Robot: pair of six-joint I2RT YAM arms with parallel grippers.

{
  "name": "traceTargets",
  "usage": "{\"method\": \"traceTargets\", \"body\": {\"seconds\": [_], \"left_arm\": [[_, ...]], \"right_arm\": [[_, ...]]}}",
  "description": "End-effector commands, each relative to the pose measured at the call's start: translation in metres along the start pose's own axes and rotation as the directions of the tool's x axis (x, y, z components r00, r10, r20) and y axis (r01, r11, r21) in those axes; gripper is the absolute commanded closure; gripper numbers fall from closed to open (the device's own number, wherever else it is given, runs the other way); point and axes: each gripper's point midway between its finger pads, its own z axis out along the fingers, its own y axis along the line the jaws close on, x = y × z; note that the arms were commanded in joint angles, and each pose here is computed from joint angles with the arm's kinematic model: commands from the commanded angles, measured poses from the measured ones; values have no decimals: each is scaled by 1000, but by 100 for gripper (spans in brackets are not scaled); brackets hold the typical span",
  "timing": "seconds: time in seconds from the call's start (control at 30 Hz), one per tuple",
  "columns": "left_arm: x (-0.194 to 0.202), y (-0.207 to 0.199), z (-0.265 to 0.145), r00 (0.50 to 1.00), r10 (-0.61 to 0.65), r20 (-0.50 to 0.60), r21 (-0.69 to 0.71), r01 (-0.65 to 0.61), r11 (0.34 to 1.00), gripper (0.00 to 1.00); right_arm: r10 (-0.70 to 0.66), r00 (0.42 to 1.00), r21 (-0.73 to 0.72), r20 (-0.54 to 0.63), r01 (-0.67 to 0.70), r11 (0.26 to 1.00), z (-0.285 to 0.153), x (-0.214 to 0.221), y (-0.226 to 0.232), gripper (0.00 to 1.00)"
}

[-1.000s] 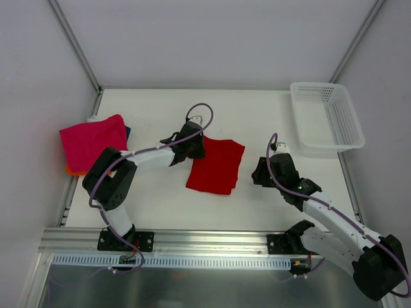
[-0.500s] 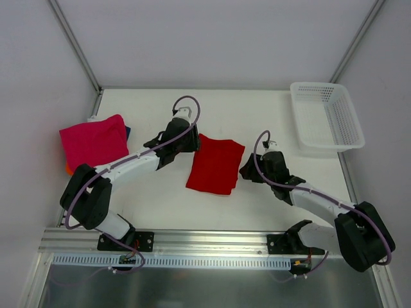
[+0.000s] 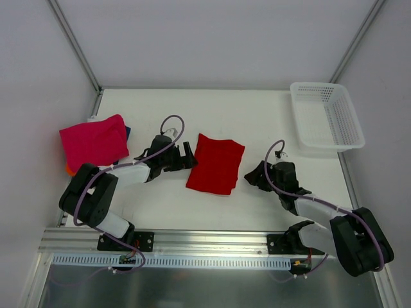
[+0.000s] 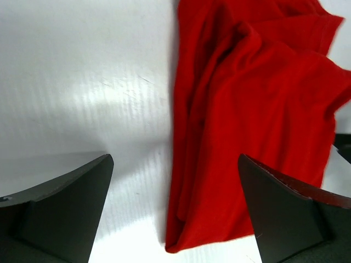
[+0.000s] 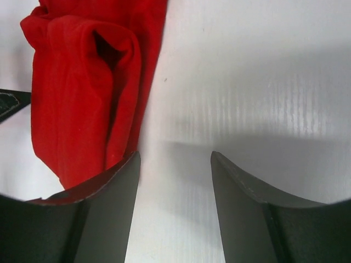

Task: Fold and stack the t-shirts
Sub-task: Fold the tshirt

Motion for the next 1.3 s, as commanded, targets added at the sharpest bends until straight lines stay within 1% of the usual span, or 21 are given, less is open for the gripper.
{"method": "traceTargets", "body": {"seconds": [0.0, 0.07, 0.1, 0.13, 0.17, 0.2, 0.27, 0.33, 0.37, 0.4, 0.47, 0.53, 0.67, 0.83, 1.0, 1.27], "left_arm": [[-12, -32, -4, 999, -19, 31, 187, 13, 982, 1], [-9, -32, -3, 999, -51, 9, 221, 47, 974, 1], [2, -26, -2, 996, -77, -33, 240, 83, 967, 1], [-4, -31, -2, 997, -82, -6, 286, 80, 955, 1], [2, -29, 0, 992, -119, -35, 297, 124, 947, 1], [4, -29, -1, 991, -127, -45, 334, 135, 933, 1], [16, -24, 4, 983, -159, -90, 343, 181, 922, 1], [19, -26, 5, 980, -167, -110, 371, 197, 908, 1], [25, -23, 8, 977, -171, -129, 362, 207, 909, 1], [28, -21, 8, 976, -172, -134, 356, 209, 911, 1], [32, -16, 10, 974, -170, -147, 329, 210, 921, 1], [36, -10, 11, 974, -165, -154, 302, 206, 931, 1], [41, -2, 10, 975, -144, -170, 257, 185, 949, 1], [44, 3, 12, 973, -128, -194, 223, 171, 960, 1], [51, 11, 15, 967, -114, -229, 170, 155, 973, 1], [70, -6, 28, 952, -70, -298, 180, 128, 975, 1]], "right_arm": [[63, 997, -145, 48, -55, 988, -2, -14, 23, 42], [102, 995, -166, 22, -97, 981, -1, -9, 22, 42], [109, 993, -200, 42, -99, 975, 0, -15, 27, 41], [120, 993, -220, 21, -112, 969, -1, -10, 28, 41], [147, 989, -243, 23, -137, 960, 2, -13, 29, 41], [158, 987, -268, -6, -154, 951, 2, -7, 31, 41], [207, 978, -307, -13, -201, 930, 8, -8, 33, 41], [231, 972, -334, -44, -232, 914, 12, -4, 35, 41], [231, 973, -389, -13, -218, 895, 12, -13, 44, 41], [280, 958, -357, -64, -284, 890, 20, 0, 34, 41], [294, 953, -402, -68, -296, 866, 24, -2, 40, 41], [316, 941, -346, -117, -337, 876, 36, 13, 27, 41], [304, 946, -317, -113, -324, 891, 40, 20, 20, 41], [294, 952, -342, -90, -306, 888, 36, 13, 27, 41], [291, 952, -352, -98, -307, 884, 37, 13, 31, 41], [273, 952, -372, -142, -307, 876, 51, 21, 50, 40]]}}
